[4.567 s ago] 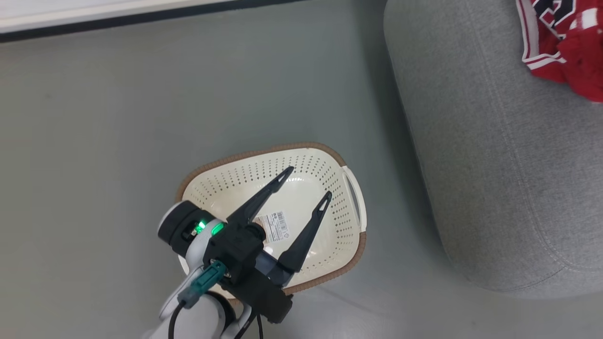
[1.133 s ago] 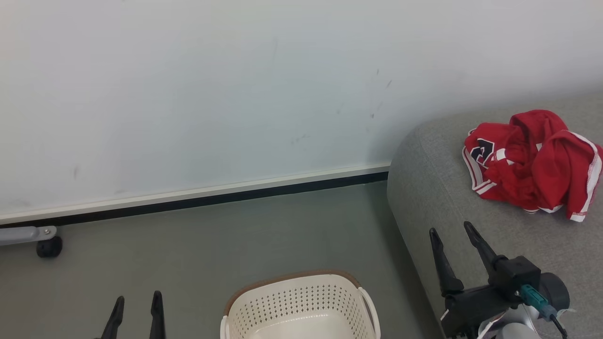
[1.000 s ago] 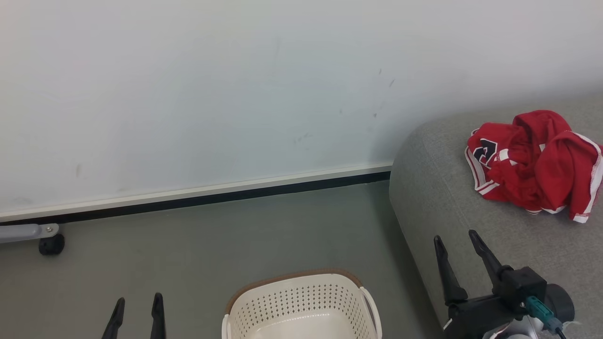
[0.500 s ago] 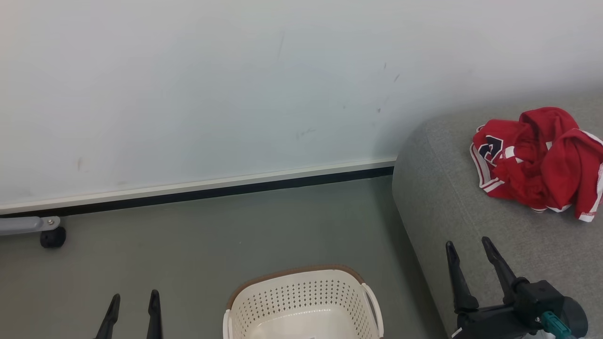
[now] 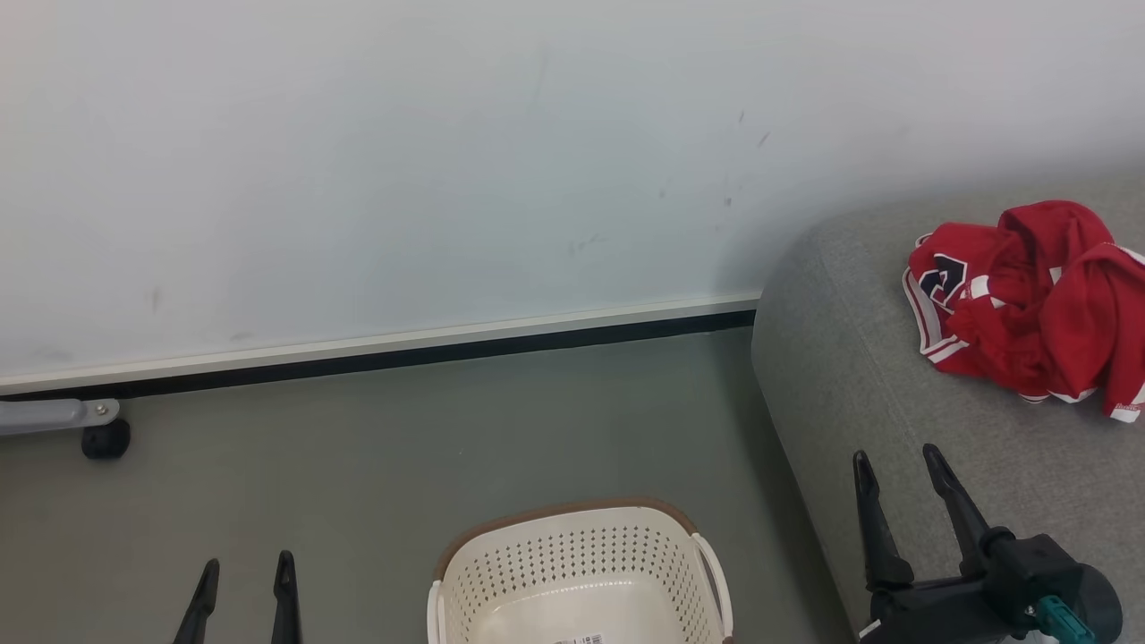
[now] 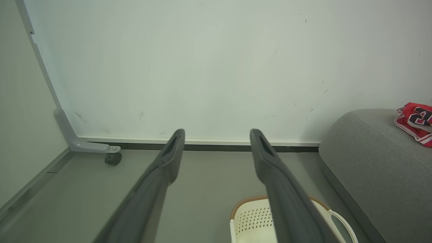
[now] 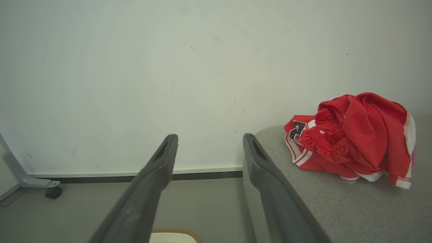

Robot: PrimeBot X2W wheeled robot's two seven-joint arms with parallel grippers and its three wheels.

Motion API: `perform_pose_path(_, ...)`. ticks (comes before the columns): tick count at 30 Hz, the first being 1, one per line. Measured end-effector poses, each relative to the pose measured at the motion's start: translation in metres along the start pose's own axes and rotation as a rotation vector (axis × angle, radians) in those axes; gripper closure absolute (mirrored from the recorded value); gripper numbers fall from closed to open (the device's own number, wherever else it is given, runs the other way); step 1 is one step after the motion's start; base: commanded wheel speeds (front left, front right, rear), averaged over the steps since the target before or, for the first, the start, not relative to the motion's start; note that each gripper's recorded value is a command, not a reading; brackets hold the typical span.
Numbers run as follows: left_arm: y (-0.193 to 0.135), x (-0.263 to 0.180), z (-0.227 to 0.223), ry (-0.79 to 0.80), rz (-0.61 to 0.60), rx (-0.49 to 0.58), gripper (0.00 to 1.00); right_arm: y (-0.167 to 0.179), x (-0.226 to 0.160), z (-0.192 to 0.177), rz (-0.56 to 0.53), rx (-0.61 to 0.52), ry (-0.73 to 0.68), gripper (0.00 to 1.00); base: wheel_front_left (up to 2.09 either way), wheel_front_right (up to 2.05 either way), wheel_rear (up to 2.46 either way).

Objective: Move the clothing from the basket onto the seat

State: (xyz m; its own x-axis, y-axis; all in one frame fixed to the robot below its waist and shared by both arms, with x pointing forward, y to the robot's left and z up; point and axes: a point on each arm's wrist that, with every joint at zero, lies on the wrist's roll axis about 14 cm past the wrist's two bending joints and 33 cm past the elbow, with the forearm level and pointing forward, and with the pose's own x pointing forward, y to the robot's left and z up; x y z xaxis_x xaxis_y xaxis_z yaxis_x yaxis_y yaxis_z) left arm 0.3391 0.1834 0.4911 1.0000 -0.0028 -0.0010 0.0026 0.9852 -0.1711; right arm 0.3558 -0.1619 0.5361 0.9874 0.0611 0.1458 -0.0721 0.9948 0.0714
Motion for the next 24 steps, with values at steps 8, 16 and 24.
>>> perform_pose_path(8, 0.0, -0.004, -0.016, 0.049, 0.016, -0.012, 1.0, 0.002, -0.007, -0.018, -0.006, 0.005, 0.056, 1.0, 0.0, 0.0, 0.0)
perform_pose_path(16, 0.003, -0.007, -0.03, 0.105, 0.043, -0.081, 1.0, -0.004, -0.015, -0.038, -0.042, 0.07, 0.132, 1.0, 0.0, 0.0, 0.0)
perform_pose_path(24, 0.009, -0.007, -0.036, 0.138, 0.077, -0.194, 1.0, -0.012, -0.013, -0.044, -0.083, 0.197, 0.17, 1.0, 0.0, 0.0, 0.0)
